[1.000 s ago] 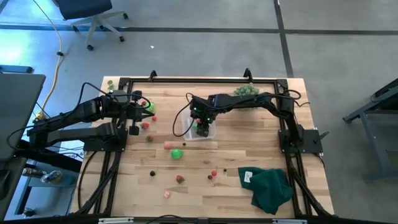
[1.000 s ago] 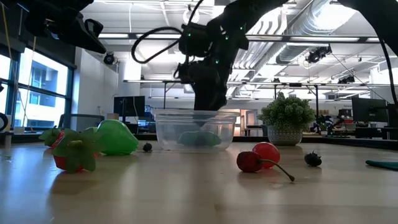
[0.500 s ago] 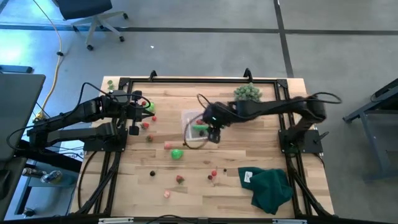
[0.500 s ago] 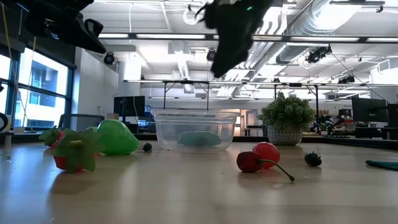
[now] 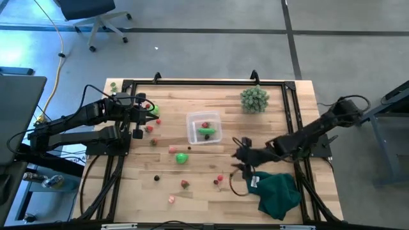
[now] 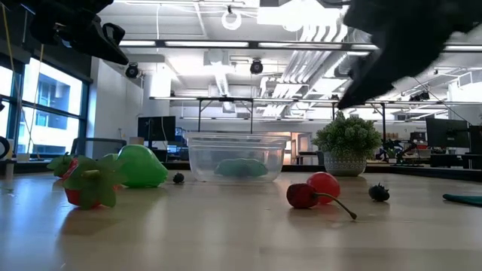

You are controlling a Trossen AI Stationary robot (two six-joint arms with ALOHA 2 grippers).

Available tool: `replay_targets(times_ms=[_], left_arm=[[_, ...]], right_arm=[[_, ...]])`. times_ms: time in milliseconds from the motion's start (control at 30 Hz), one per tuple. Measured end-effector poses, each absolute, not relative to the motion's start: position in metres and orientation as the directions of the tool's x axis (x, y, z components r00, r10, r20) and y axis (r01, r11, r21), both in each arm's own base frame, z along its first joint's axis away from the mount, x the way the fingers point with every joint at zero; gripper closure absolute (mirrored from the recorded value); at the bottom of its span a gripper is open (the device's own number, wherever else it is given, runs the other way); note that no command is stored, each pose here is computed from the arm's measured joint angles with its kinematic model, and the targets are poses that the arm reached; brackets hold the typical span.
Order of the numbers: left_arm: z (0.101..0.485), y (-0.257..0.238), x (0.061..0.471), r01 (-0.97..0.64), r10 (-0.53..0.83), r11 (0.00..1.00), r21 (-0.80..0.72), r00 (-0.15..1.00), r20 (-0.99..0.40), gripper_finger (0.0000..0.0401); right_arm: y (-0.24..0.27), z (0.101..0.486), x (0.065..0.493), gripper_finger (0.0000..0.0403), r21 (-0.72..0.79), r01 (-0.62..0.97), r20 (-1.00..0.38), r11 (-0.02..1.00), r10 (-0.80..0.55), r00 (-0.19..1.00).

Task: Pick and placing Produce into tupperware
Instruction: Put the black olive into the transparent bin

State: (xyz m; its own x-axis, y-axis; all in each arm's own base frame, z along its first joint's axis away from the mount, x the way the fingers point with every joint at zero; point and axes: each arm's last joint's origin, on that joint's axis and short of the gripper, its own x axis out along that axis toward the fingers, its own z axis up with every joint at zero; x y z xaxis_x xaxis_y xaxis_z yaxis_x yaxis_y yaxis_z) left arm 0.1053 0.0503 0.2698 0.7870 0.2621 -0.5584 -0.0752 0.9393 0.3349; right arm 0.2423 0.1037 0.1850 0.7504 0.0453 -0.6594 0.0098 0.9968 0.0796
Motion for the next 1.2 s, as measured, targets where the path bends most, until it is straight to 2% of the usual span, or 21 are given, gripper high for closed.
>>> replay_targets(times_ms=[167, 767, 1200], left_arm=[[0.27, 0.05, 0.105, -0.075, 0.262, 0.939, 0.335, 0.787, -0.559, 0.04], [0.27, 0.05, 0.105, -0.075, 0.262, 0.939, 0.335, 0.787, -0.559, 0.04], [0.27, 0.05, 0.105, -0.076, 0.263, 0.939, 0.335, 0.787, -0.558, 0.04]], right_arm=[[0.117, 0.164, 0.235, 0.0219, 0.034, -0.118, -0.621, 0.992, 0.113, 0.775], [0.142, 0.119, 0.244, 0.0219, 0.023, -0.133, -0.643, 0.991, 0.117, 0.757], [0.148, 0.101, 0.24, 0.0219, -0.006, -0.074, -0.672, 0.997, 0.051, 0.739]])
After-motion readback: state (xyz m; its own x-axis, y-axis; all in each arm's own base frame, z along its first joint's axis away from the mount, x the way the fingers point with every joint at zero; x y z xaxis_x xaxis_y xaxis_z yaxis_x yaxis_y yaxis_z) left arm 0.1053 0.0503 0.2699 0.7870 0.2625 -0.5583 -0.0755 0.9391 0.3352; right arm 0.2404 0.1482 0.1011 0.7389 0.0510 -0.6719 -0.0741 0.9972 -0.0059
